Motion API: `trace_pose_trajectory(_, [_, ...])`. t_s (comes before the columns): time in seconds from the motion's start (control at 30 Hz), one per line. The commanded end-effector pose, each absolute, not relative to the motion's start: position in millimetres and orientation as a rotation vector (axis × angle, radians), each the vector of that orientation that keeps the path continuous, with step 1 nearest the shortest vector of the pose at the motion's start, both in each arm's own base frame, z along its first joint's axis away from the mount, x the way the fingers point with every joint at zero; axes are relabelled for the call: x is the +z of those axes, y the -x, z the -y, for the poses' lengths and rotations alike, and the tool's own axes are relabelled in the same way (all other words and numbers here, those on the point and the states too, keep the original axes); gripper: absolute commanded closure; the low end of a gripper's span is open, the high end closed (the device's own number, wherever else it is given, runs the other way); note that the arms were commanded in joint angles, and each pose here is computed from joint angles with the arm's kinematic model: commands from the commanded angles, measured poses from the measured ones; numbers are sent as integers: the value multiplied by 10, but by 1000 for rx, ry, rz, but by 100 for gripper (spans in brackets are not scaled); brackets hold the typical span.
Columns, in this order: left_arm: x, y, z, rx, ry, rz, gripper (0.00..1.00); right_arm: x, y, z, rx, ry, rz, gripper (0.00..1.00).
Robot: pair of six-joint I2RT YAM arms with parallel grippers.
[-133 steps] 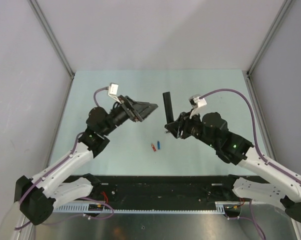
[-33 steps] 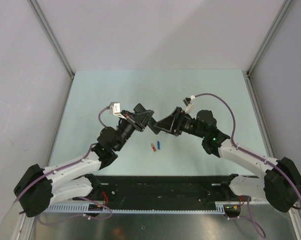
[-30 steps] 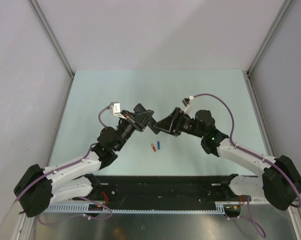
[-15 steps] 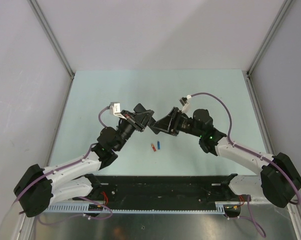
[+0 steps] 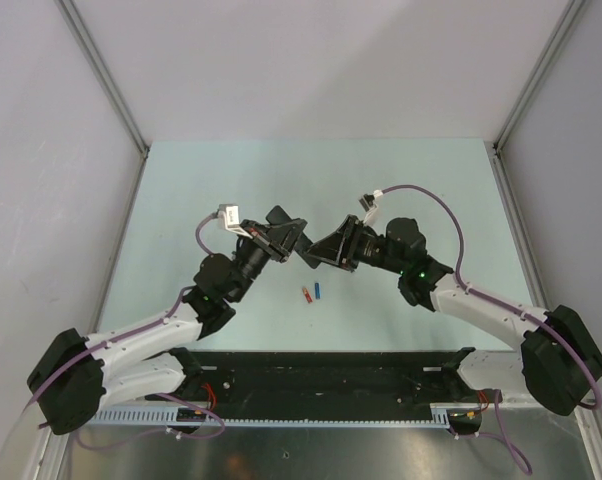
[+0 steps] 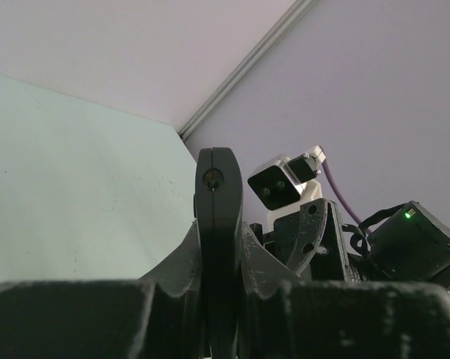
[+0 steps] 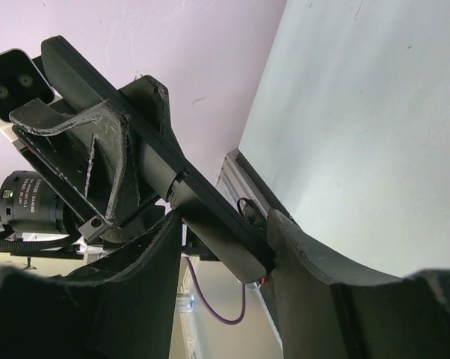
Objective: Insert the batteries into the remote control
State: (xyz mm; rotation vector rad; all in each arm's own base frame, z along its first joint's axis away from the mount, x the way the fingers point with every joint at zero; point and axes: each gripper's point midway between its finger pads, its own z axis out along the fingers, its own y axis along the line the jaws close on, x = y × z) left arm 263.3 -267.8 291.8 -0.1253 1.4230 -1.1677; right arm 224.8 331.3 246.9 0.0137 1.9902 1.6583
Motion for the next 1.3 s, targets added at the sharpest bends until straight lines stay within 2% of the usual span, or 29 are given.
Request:
trace_pose_trajectory(0.0, [3328, -2541, 2710, -1236, 106, -1316, 100, 2692, -2232, -3337, 1668, 16, -1937, 47])
trace_pose_trajectory(0.1, [3300, -2541, 2729, -1249, 112, -1328, 100, 2725, -2222, -3340, 1678, 20, -1926, 34])
trace_pose_trajectory(0.13, [3285, -2540, 2735, -1252, 113, -1333, 100, 2738, -2228, -3332, 1680, 11, -1923, 26])
trace_pose_trajectory(0.23, [3193, -2543, 2753, -1263, 127, -1361, 100, 2784, -2237, -3308, 1685, -7, -1911, 17])
trace_pose_trajectory(0.4, [3083, -2558, 2761, -1274, 160, -1396, 100, 2911, -2224, -3262, 1669, 8, -1887, 7])
trace_pose_trajectory(0.5, [3028, -2579, 2777, -1295, 170, -1430, 100, 3073, -2216, -3162, 1572, 59, -1867, 0])
trace_pose_trajectory(0.6, [2947, -2679, 2746, -1354, 212, -1481, 100, 2828, -2150, -2901, 1301, 97, -2003, 0])
trace_pose_trajectory(0.67, [2830, -2742, 2770, -1419, 196, -1555, 100, 2955, -2115, -2743, 1154, 173, -1971, 0])
trace_pose_trajectory(0.8, [2636, -2782, 2876, -1595, 220, -1704, 100, 2703, -2090, -2407, 769, 223, -2094, 0])
trace_pose_trajectory(0.9, [2549, -2765, 2994, -1654, 167, -1773, 100, 2575, -2037, -2416, 605, 314, -2158, 2])
trace_pose_trajectory(1.27, [2536, -2673, 3165, -1794, 89, -1806, 100, 2334, -1947, -2805, 592, 415, -2220, 8])
